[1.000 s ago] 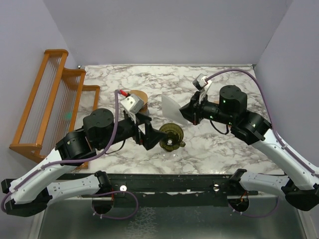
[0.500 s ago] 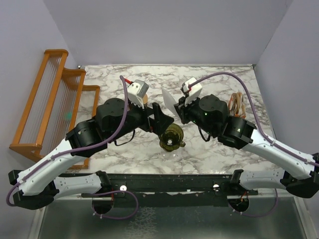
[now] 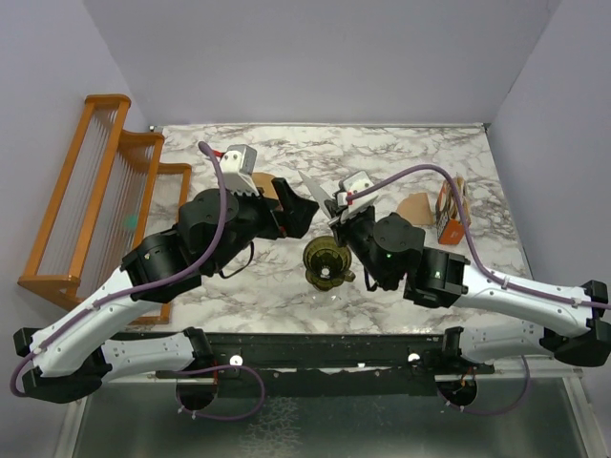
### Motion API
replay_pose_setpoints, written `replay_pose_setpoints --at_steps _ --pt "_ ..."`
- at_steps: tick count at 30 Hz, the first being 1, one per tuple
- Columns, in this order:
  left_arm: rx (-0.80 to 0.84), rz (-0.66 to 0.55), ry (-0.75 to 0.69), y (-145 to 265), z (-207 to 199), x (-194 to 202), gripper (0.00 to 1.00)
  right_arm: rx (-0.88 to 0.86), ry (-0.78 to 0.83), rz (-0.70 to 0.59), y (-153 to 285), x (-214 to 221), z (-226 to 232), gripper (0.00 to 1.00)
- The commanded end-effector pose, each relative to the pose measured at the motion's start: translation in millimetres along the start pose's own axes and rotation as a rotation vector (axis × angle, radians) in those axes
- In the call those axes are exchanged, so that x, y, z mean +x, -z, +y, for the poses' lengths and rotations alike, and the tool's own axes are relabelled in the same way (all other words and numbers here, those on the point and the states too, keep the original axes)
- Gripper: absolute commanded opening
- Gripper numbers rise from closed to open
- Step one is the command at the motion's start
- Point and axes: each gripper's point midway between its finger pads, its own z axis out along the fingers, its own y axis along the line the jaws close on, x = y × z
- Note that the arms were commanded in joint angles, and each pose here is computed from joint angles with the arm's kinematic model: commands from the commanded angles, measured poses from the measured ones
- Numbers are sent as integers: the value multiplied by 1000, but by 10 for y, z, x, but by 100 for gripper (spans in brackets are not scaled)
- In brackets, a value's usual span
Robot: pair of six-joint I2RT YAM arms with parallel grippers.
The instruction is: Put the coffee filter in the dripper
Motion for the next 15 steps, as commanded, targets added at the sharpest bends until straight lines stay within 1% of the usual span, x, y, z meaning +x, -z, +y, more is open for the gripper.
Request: replay_pose_setpoints --at_steps 1,10,15 --pt "-35 -77 50 46 19 -229 99 90 -5 -84 11 -155 -93 0" --pt "-76 -73 40 -44 79 -172 99 81 25 -119 8 -171 69 1" --pt "-78 -70 40 -79 66 -163 99 79 41 -118 -5 -139 122 1"
